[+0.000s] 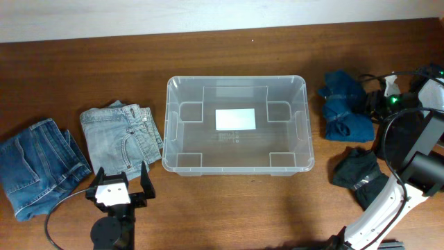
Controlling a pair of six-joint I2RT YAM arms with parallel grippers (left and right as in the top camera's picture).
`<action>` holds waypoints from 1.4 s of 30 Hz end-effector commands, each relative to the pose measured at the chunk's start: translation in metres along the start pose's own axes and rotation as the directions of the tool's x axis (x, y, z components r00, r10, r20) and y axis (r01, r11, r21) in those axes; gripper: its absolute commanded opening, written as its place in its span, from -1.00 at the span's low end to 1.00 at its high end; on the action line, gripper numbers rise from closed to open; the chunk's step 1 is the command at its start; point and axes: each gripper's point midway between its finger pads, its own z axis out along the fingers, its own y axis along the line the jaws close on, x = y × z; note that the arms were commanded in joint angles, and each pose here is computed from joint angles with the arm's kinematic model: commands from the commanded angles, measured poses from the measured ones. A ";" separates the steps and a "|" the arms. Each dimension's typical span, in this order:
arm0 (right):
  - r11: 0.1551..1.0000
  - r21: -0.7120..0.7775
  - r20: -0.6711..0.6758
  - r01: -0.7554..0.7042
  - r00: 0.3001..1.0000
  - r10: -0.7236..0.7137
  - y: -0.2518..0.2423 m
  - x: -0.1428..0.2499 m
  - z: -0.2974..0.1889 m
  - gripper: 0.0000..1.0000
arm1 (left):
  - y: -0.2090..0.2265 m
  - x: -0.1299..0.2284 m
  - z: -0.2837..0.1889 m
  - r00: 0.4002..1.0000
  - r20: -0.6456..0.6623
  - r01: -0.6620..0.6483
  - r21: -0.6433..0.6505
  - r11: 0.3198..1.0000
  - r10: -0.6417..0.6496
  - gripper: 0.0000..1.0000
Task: Pack container
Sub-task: 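Move the right gripper to the folded teal garment and grasp it, then lift the teal garment with the right gripper and carry it over the bin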
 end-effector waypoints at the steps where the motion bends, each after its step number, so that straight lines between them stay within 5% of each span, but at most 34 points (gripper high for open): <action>1: 1.000 0.017 -0.072 -0.012 0.997 0.013 -0.009 0.014 0.017 -0.11 | 0.000 0.002 0.000 1.000 0.003 -0.018 -0.001 1.000 0.018 0.99; 6: 1.000 0.015 -0.080 -0.017 0.997 0.018 -0.008 0.016 0.016 -0.58 | 0.000 0.002 0.000 1.000 0.003 -0.018 -0.001 1.000 0.018 0.99; 12: 0.999 -0.038 -0.071 -0.027 0.997 0.024 0.001 0.014 0.015 -0.92 | 0.000 0.002 0.000 1.000 0.003 -0.018 0.000 1.000 0.018 0.99; 32: 0.994 -0.103 0.099 0.021 0.995 -0.011 0.105 -0.027 -0.148 -0.92 | 0.000 0.002 0.000 1.000 0.002 -0.018 0.000 1.000 0.018 0.99; 42: 0.973 -0.137 0.243 0.184 0.959 -0.147 0.200 0.002 -0.207 -0.92 | 0.000 0.002 0.000 1.000 0.003 -0.018 -0.001 1.000 0.018 0.99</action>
